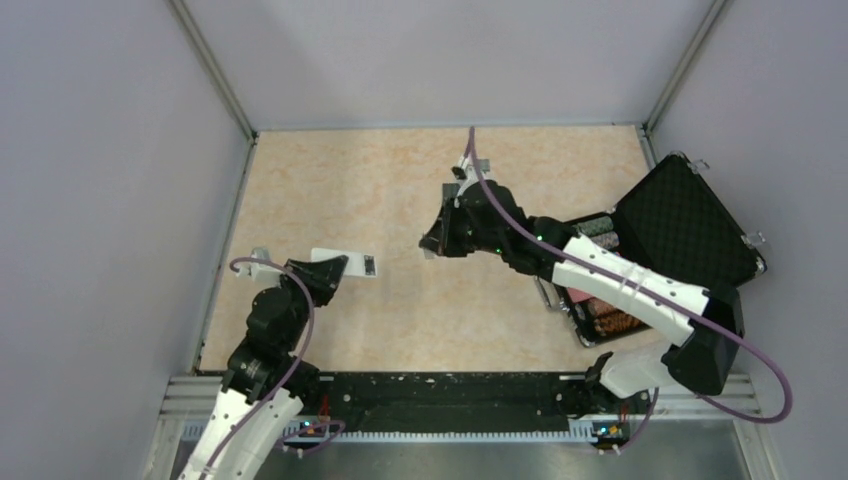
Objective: Load the batteries into the remote control
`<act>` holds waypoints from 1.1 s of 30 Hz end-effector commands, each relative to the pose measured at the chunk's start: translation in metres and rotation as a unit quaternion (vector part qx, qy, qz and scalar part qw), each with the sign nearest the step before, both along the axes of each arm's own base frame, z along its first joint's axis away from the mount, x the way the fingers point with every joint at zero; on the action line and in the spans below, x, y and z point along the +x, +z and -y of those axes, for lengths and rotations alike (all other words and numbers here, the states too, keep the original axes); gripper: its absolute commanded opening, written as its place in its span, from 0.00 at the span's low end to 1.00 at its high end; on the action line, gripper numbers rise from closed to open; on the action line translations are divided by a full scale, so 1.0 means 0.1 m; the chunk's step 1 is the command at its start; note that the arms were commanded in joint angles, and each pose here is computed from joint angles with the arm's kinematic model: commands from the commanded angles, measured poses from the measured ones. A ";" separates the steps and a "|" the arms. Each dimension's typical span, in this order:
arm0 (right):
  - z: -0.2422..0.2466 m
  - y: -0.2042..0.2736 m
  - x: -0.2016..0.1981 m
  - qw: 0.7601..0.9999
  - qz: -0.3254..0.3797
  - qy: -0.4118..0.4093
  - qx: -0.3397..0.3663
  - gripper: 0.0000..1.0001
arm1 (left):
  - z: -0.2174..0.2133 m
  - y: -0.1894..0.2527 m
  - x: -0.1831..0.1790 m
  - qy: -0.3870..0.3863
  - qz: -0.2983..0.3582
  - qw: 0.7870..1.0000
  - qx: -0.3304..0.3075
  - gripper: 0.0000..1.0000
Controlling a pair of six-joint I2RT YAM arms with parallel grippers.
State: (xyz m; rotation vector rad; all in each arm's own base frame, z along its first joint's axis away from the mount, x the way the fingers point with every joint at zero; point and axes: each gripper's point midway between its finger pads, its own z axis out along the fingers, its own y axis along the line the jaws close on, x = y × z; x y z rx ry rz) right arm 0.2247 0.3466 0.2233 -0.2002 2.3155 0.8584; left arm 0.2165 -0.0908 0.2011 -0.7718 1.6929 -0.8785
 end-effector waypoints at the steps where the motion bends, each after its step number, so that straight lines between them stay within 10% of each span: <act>1: -0.28 1.02 -0.02 0.978 -0.015 0.028 0.206 0.00 | 0.18 0.83 0.06 -0.026 0.107 0.983 -0.147 0.00; 12: -0.62 2.11 -0.24 0.889 -0.081 0.123 0.432 0.00 | 0.32 1.34 0.02 -0.067 0.130 0.955 -0.259 0.00; 33: -0.73 2.10 -0.36 0.842 -0.150 0.172 0.489 0.00 | 0.32 1.75 0.00 -0.070 0.128 0.942 -0.301 0.00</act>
